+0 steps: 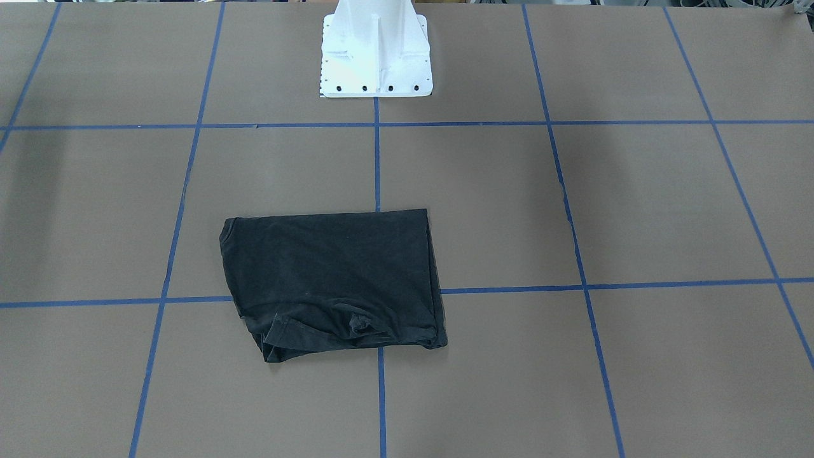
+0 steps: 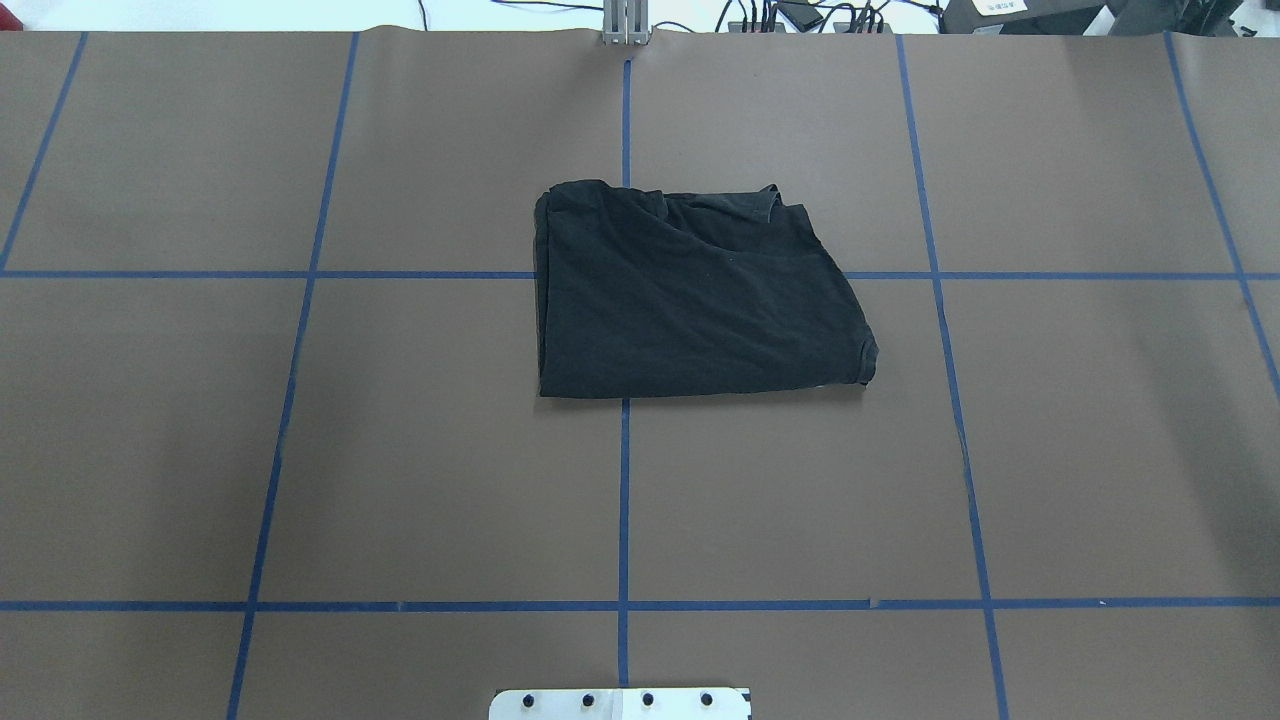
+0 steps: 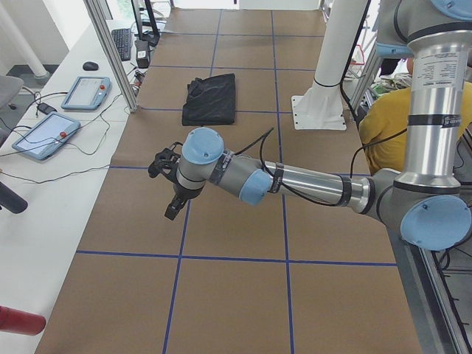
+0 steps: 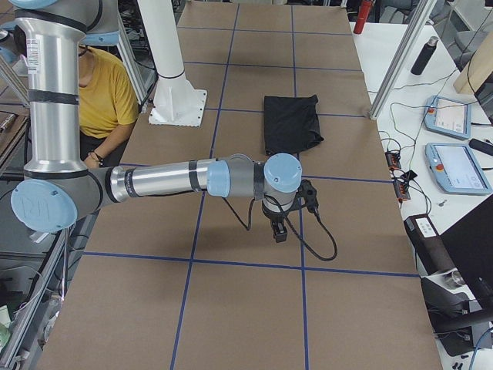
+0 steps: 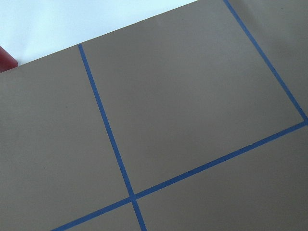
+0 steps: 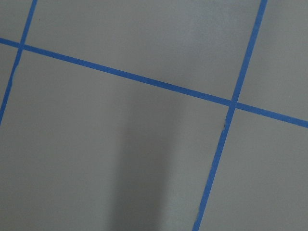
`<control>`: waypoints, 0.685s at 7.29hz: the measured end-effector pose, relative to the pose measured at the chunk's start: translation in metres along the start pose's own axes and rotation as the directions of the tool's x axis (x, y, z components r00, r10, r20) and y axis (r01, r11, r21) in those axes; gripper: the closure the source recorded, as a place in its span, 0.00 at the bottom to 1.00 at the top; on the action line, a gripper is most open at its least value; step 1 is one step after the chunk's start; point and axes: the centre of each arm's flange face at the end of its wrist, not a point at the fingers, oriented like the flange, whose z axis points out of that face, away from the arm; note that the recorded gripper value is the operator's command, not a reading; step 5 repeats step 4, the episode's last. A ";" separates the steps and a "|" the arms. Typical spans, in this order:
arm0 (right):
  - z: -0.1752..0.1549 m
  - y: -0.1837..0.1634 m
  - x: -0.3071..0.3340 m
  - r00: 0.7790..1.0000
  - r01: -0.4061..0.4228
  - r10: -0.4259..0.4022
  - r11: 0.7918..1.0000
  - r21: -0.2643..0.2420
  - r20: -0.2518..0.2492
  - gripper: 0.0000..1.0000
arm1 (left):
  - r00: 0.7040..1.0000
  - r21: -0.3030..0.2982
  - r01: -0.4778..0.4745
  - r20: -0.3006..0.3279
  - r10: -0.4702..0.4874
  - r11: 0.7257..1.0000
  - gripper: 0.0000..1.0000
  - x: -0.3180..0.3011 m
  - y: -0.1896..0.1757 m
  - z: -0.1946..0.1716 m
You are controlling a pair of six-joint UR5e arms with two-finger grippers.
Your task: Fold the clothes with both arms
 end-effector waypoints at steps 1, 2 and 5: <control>0.000 -0.001 -0.001 1.000 0.004 -0.004 1.000 0.001 0.000 0.00 | 1.000 0.001 -0.001 0.000 0.001 1.000 0.00 0.000 -0.001 0.000; 0.000 -0.002 -0.003 1.000 0.009 -0.009 1.000 0.000 0.000 0.00 | 1.000 0.004 -0.003 0.000 0.003 1.000 0.00 0.001 -0.002 -0.001; 0.003 -0.006 -0.007 1.000 0.021 -0.021 1.000 -0.006 0.000 0.00 | 1.000 0.010 -0.007 -0.001 0.007 1.000 0.00 0.004 -0.005 -0.003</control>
